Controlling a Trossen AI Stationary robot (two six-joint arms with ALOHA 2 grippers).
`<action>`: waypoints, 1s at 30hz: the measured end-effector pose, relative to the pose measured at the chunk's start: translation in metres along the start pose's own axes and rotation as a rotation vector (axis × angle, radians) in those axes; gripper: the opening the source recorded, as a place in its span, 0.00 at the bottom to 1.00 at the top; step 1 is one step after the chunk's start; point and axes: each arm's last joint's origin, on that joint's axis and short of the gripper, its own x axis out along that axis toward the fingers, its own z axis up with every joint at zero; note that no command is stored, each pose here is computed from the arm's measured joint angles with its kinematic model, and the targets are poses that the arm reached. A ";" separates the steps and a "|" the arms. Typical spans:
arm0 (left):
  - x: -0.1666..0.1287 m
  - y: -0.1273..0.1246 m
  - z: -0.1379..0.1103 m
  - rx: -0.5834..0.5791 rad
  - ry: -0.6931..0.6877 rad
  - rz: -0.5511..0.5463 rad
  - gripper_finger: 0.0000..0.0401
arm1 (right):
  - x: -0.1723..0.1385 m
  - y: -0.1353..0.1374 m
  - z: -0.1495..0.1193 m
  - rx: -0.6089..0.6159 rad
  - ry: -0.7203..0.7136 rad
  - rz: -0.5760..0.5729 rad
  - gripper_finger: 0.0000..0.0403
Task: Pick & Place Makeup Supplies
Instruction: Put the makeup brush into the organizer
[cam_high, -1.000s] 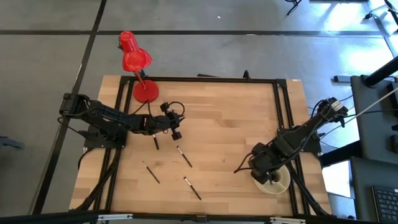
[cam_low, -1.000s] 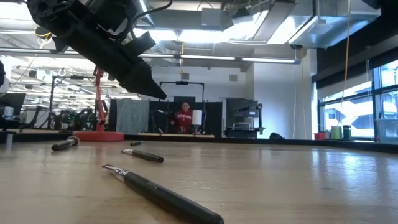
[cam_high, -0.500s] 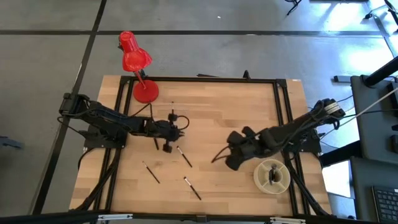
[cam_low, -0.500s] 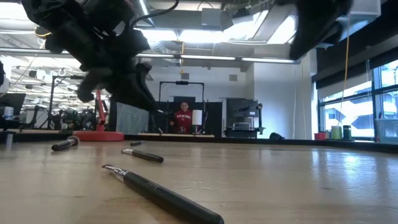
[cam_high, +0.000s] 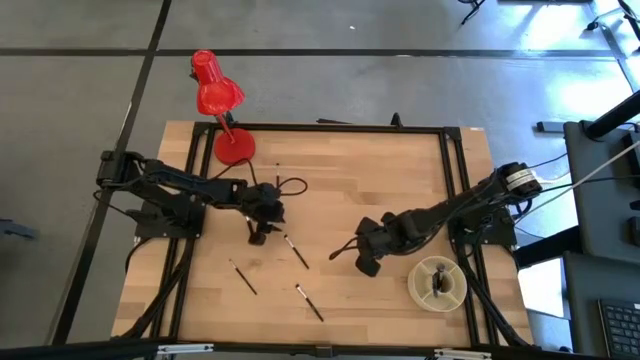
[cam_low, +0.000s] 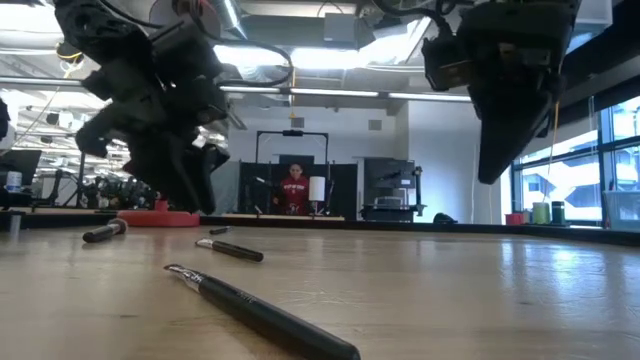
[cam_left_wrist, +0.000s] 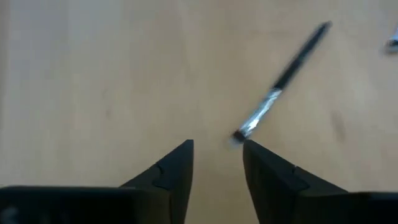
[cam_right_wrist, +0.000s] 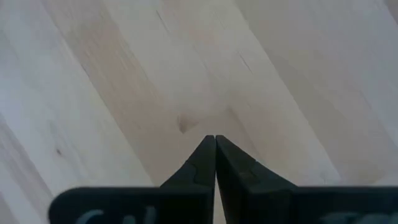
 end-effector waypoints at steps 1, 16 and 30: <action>0.001 0.000 0.001 0.015 -0.015 -0.017 0.35 | 0.000 0.000 0.000 0.000 0.000 0.000 0.03; 0.044 0.003 -0.014 0.048 0.038 -0.135 0.34 | 0.000 0.002 -0.001 -0.009 -0.006 0.007 0.03; 0.046 0.000 -0.012 0.122 0.046 -0.194 0.02 | 0.000 0.002 0.000 -0.024 -0.031 -0.004 0.03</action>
